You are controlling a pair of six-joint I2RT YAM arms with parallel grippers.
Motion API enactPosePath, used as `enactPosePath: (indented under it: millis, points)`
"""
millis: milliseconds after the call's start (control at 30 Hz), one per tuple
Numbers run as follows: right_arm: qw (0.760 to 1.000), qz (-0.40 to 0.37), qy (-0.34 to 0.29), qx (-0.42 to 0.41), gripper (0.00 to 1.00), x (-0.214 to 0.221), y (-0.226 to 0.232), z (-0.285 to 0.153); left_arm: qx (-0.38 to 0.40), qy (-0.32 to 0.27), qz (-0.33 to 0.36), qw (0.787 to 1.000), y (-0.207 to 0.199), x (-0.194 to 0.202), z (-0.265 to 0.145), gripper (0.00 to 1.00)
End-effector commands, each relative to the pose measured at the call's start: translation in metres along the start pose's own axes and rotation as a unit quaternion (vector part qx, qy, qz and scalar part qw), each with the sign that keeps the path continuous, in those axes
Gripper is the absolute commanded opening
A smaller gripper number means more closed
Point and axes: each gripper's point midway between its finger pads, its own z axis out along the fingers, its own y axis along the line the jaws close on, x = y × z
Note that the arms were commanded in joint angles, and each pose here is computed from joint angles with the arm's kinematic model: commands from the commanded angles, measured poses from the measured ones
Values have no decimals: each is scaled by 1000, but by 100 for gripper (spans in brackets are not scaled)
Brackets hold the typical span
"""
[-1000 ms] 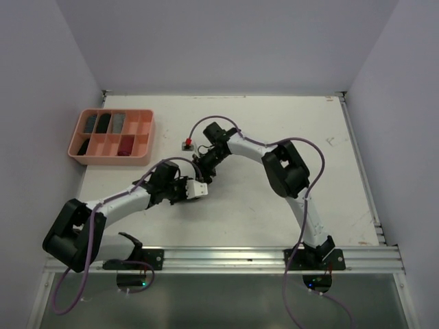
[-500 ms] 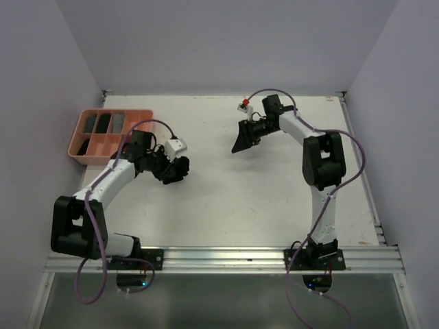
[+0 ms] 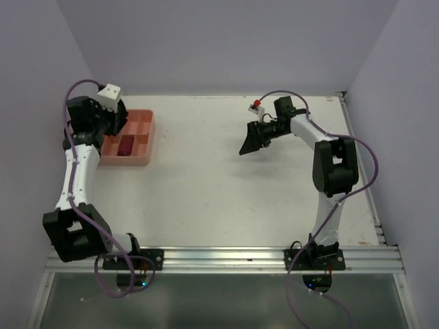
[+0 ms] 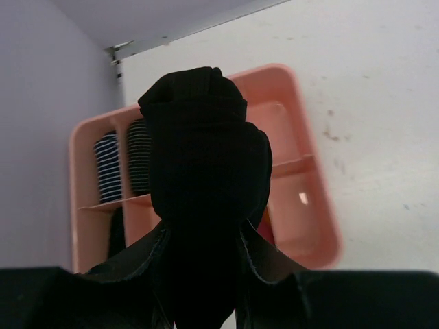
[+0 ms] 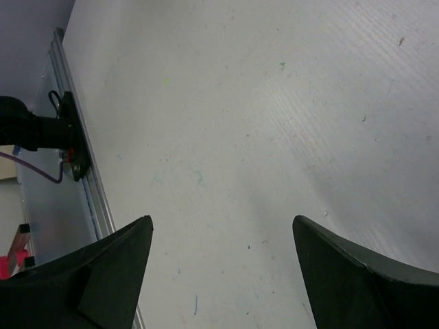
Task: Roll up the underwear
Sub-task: Place the rolled underwear into the container
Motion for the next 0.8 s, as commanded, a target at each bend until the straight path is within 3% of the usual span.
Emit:
enactPosePath:
  millis: [0, 33, 333, 633, 767]
  points:
    - [998, -57, -30, 25, 87, -19, 15, -19, -106, 4, -39, 994, 73, -6, 9, 0]
    - [997, -61, -32, 31, 99, -20, 15, -20, -117, 14, -39, 992, 81, -4, 13, 0]
    - [994, -65, -23, 83, 99, -10, -6, -21, -189, 18, -27, 981, 118, -6, 67, 0]
    - [993, -62, -19, 103, 99, -10, -15, -23, -203, 10, 16, 979, 73, 3, 127, 0]
    - [994, -52, -20, 92, 99, -8, -16, -23, -207, 33, 47, 977, 64, 22, 146, 0]
